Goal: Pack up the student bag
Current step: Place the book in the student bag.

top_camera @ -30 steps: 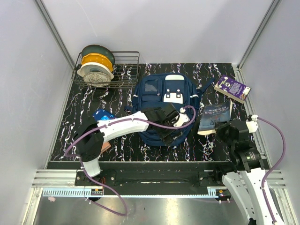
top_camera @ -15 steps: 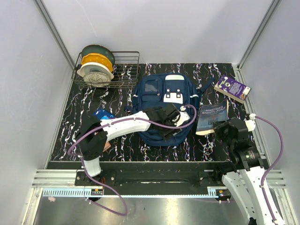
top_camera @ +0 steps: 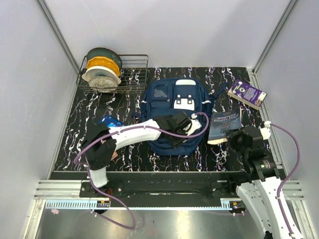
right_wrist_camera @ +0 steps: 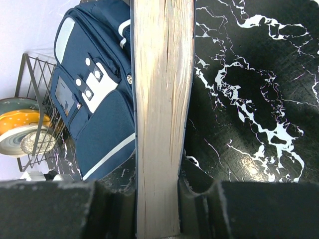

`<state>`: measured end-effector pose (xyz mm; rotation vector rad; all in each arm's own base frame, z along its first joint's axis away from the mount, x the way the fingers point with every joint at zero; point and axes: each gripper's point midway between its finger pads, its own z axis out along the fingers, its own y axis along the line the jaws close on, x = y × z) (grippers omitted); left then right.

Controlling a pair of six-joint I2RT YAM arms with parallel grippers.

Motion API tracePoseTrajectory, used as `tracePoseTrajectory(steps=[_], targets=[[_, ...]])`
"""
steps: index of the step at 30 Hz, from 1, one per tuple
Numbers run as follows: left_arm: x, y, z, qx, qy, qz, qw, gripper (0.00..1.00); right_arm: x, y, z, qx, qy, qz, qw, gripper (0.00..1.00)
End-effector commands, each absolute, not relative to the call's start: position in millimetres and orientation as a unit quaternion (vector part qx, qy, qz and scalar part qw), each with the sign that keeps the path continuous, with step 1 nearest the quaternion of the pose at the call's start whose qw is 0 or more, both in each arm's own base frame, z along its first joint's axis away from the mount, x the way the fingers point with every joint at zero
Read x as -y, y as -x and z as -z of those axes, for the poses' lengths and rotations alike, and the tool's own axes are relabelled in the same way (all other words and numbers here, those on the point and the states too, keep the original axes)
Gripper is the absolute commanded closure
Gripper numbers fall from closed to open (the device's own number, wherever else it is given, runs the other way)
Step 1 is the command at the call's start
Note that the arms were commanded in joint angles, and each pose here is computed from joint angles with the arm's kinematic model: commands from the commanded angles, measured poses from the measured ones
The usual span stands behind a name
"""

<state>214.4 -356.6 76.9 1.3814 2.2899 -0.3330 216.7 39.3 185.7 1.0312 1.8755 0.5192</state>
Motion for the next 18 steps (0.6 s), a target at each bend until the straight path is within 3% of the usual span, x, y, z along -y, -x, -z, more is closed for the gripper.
tracePoseTrajectory(steps=[1, 5, 6, 9, 18], targets=[[363, -230, -82, -0.830, -0.486, 0.107, 0.251, 0.59, -45, -236, -232, -0.708, -0.410, -0.270, 0.509, 1.00], [362, -229, -75, -0.831, -0.492, 0.104, 0.237, 0.73, -46, -235, -233, -0.708, -0.408, -0.272, 0.508, 1.00], [362, -228, -73, -0.831, -0.493, 0.103, 0.235, 0.86, -46, -235, -232, -0.709, -0.408, -0.272, 0.507, 1.00], [361, -228, -74, -0.831, -0.493, 0.104, 0.236, 1.00, -47, -235, -231, -0.710, -0.407, -0.275, 0.505, 1.00], [376, -241, -133, -0.824, -0.453, 0.153, 0.303, 1.00, -48, -231, -237, -0.715, -0.390, -0.273, 0.512, 1.00]])
